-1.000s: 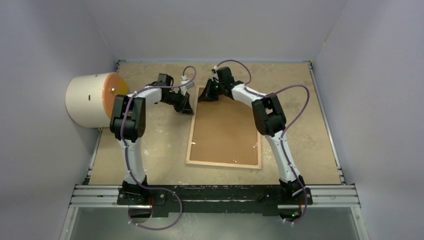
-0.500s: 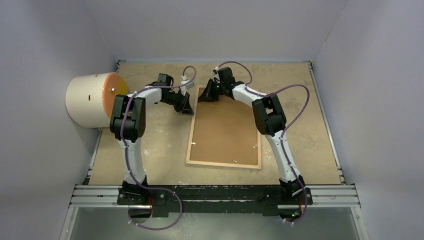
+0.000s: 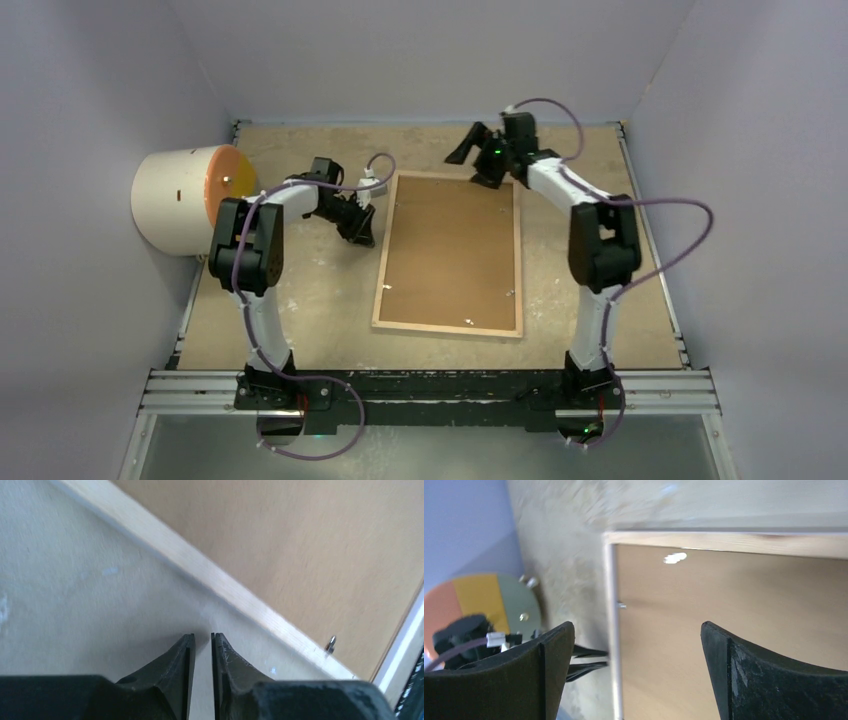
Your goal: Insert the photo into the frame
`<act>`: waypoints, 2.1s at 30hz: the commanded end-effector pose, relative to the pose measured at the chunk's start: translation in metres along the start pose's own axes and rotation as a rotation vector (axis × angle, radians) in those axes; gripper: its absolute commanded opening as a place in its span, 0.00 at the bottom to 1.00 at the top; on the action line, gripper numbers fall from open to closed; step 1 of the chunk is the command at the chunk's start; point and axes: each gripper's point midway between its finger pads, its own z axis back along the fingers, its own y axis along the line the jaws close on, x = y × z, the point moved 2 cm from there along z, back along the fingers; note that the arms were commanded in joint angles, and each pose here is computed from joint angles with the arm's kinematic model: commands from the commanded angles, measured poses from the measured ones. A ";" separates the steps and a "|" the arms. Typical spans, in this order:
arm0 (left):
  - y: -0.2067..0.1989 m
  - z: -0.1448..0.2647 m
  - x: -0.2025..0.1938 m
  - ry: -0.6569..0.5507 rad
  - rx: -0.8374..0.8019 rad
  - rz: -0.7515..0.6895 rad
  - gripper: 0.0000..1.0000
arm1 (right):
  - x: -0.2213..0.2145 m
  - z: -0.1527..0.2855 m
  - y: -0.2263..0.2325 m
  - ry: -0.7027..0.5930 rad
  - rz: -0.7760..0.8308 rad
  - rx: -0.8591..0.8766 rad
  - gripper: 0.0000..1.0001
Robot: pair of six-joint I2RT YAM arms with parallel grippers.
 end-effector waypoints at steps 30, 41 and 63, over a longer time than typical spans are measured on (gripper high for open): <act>-0.174 -0.024 -0.020 0.277 -0.317 -0.480 0.66 | -0.025 -0.053 0.032 0.155 0.181 -0.049 0.97; -0.107 0.076 0.061 0.175 -0.010 -0.441 0.88 | 0.050 0.079 -0.005 -0.149 0.130 -0.205 0.99; 0.079 0.065 -0.014 0.194 0.422 -0.036 0.41 | -0.132 0.194 -0.161 -0.047 -0.261 -0.388 0.99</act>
